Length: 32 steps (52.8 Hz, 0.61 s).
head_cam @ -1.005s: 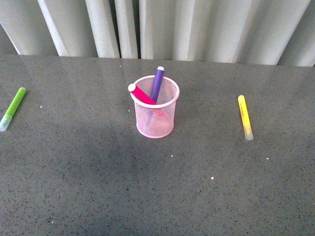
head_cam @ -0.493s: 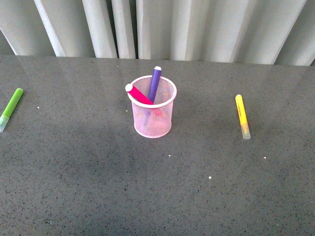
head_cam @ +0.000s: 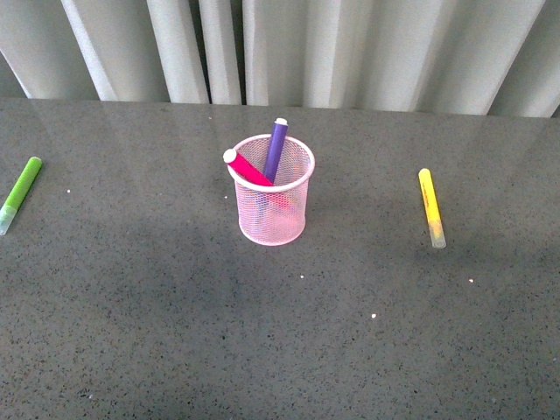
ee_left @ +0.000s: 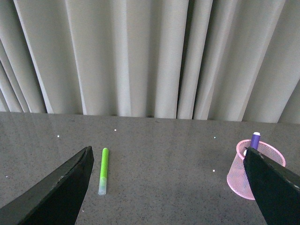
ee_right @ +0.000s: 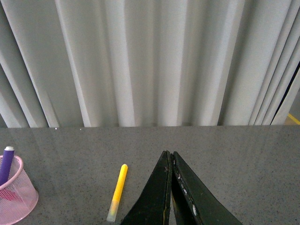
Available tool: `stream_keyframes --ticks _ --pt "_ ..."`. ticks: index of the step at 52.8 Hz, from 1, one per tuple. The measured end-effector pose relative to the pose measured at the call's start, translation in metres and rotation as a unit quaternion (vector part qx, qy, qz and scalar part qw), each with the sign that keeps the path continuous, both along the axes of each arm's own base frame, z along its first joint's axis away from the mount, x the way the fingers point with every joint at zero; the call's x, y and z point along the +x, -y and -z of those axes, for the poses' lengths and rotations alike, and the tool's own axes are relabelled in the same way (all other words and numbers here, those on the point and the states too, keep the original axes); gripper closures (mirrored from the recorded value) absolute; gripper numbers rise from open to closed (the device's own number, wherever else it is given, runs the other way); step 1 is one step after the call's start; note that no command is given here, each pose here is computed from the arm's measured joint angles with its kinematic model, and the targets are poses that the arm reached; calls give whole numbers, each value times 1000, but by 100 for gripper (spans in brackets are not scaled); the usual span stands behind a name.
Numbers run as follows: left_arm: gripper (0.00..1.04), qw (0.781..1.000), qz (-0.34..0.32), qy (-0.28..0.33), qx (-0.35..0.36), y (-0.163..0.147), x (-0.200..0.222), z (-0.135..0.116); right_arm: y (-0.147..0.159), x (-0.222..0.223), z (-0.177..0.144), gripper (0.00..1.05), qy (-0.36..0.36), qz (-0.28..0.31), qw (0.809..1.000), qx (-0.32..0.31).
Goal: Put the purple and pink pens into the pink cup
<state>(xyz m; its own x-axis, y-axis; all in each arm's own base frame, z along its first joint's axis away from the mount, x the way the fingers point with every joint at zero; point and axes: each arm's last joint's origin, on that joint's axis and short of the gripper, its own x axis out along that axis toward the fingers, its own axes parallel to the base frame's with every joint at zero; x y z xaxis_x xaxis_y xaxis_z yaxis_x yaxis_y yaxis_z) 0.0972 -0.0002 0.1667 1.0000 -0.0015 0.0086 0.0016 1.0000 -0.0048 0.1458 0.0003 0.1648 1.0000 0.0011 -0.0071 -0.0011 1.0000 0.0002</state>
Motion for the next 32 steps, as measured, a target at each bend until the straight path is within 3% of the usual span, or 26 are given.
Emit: stream_keyframes --ticks 32 --pt "7 1000 0 0 0 0 0 0 0 -23 -8 101 13 0 1000 0"
